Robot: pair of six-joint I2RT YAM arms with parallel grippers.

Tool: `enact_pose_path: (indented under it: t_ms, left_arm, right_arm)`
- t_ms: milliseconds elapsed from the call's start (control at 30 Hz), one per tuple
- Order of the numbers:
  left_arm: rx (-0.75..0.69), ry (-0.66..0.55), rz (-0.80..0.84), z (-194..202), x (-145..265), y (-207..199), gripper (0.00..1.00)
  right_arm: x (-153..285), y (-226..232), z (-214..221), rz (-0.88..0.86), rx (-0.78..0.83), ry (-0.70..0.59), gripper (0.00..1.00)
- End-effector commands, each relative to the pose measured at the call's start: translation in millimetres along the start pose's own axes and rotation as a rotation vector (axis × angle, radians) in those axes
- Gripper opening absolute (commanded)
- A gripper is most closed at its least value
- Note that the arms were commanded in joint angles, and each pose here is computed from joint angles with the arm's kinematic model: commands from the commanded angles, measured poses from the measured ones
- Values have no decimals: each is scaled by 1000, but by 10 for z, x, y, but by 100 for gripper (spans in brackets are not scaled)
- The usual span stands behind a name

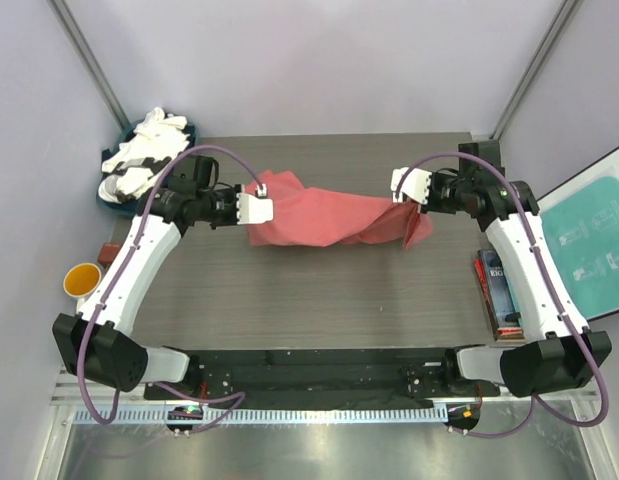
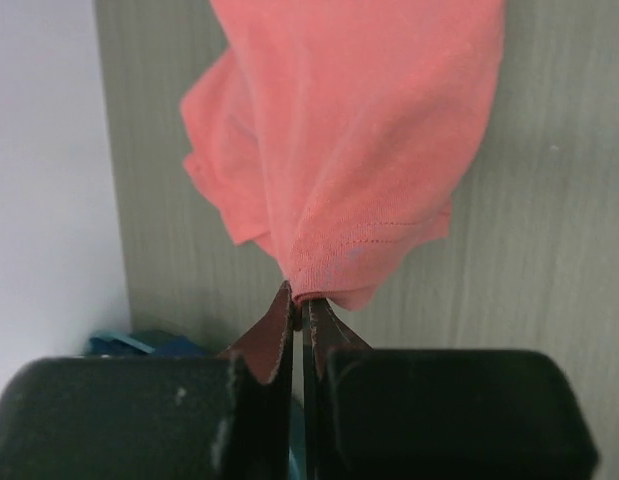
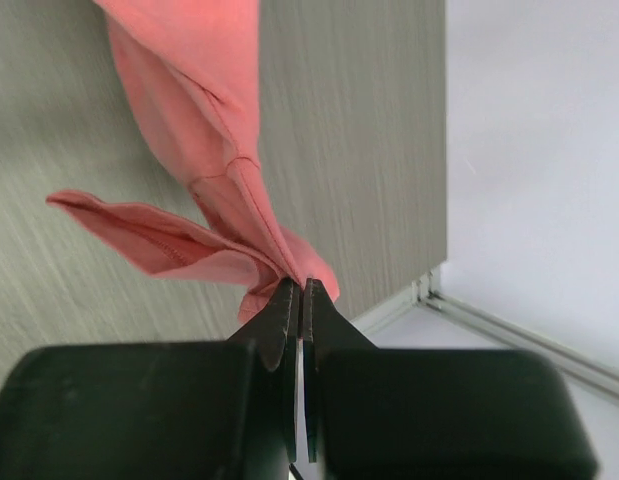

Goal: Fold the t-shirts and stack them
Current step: Flatten out the tshirt

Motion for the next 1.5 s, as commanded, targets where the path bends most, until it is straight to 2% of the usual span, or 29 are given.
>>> enact_pose_path:
  t_ms: [0, 33, 200, 300, 367, 400, 467, 567, 600, 633, 700, 800, 833, 900, 933, 1033, 1233, 1367, 1467]
  left_arm:
    - [7, 9, 141, 13, 134, -314, 0]
    - [-44, 21, 200, 69, 98, -404, 0]
    - [-19, 62, 250, 261, -165, -476, 0]
    - [7, 90, 246, 360, -317, -427, 0]
    - [8, 112, 262, 435, -391, -444, 0]
    - [4, 114, 268, 445, -411, -453, 0]
    - [7, 118, 281, 474, -451, -487, 0]
    - [6, 126, 285, 504, -482, -531, 0]
    - [5, 135, 279, 521, -489, -533, 0]
    - [6, 140, 282, 531, -492, -552, 0]
    - [5, 149, 281, 548, -494, -582, 0]
    - [2, 169, 287, 583, -497, -626, 0]
    - [0, 172, 280, 588, -500, -618, 0]
    - [8, 178, 275, 600, -511, -619, 0]
    - [12, 178, 273, 604, -521, -617, 0]
    - [21, 177, 269, 609, -545, -609, 0]
    - [12, 180, 264, 612, -569, -538, 0]
    - [0, 198, 253, 634, -575, -436, 0]
    - [3, 203, 261, 643, -586, -411, 0]
  right_arm:
    - [-151, 343, -51, -167, -16, -17, 1]
    - [-224, 369, -35, -177, -7, -14, 1]
    - [-876, 499, 142, -229, 0, 22, 1]
    - [-1210, 365, 156, -155, 0, 20, 2]
    - [-1452, 314, 188, -145, 2, 17, 6]
    - [-1527, 304, 201, -139, 4, 20, 15]
    - [-1735, 280, 201, -102, 9, 14, 26]
    - [-1928, 199, 187, -11, -2, 29, 52]
    - [-1951, 154, 185, 25, -8, 38, 75]
    - [-1947, 20, 174, 114, -13, 56, 86]
    - [-1899, -40, 131, 149, -55, 64, 94]
    - [-1629, -21, 57, 90, -69, 64, 95]
    - [-1541, 121, 84, 8, -79, 87, 94]
    - [-1313, 281, -15, -100, -42, 42, 91]
    - [-1186, 496, 50, -219, -52, 83, 90]
    - [-1040, 850, 114, -379, -97, 132, 88]
    - [-1130, 1194, 224, -512, -309, 203, 86]
    - [-1274, 1338, 281, -490, -466, 213, 82]
    - [-1327, 1451, 352, -483, -499, 220, 82]
Point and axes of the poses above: each gripper's point midway between its finger pads, its own x axis back along the fingers, its own y axis along the line the jaws close on, z = x × y, the point moved 5 cm from there along x, back along the fingers, and after that the axes turned 11 degrees about -x, right-handed, at the moved point
